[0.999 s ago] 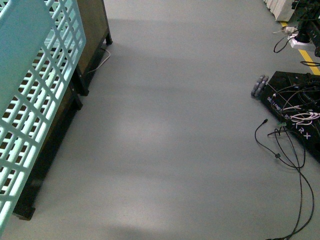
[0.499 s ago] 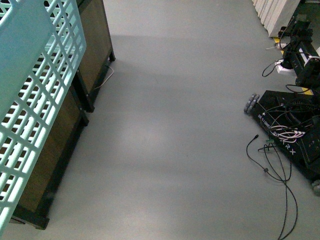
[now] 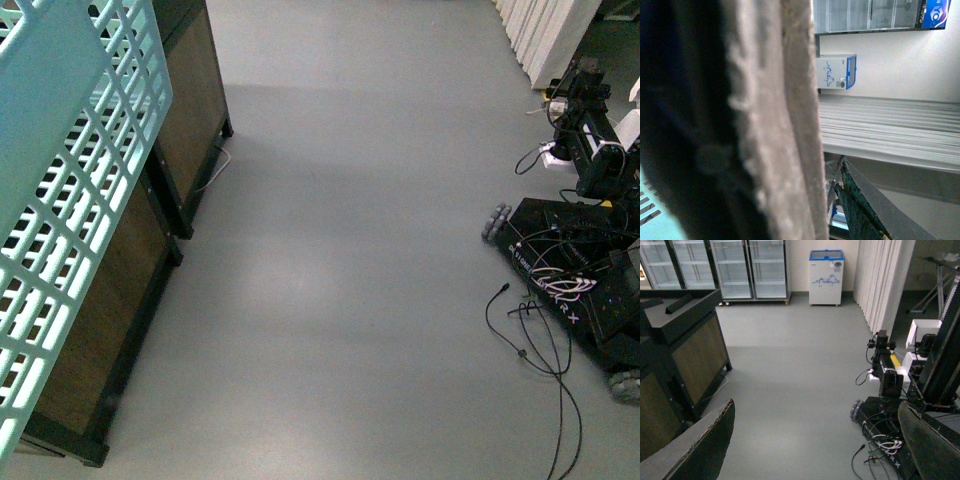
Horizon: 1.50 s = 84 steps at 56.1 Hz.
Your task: Pick lemon and mango into basket
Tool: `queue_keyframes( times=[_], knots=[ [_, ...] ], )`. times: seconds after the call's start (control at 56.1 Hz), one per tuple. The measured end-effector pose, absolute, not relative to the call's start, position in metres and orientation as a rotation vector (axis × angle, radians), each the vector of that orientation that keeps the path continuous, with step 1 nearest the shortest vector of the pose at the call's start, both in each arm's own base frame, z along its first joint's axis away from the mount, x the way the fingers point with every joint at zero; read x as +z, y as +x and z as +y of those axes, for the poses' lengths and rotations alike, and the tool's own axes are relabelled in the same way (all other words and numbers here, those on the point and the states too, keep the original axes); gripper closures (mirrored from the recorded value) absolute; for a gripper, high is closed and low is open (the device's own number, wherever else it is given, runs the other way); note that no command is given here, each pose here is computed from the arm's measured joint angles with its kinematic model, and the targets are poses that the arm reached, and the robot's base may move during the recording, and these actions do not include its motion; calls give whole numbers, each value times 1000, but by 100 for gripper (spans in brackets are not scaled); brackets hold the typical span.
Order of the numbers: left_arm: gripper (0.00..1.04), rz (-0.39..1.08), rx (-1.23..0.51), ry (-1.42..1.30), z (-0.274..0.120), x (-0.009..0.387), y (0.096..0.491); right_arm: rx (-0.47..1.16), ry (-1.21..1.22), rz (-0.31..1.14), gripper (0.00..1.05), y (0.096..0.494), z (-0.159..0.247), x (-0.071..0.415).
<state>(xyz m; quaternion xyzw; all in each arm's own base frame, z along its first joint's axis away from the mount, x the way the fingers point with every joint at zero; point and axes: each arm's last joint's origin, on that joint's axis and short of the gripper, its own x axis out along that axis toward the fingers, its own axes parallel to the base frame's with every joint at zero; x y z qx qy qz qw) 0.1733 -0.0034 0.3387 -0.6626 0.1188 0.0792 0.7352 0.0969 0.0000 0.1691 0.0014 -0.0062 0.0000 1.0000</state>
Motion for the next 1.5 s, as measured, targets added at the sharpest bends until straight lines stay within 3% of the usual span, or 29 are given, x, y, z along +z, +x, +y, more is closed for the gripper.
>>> queue_keyframes(
  times=[1.498],
  knots=[
    [77,265,172,-1455,-4,338,174,1,3,-12,9,97,0,169]
  ],
)
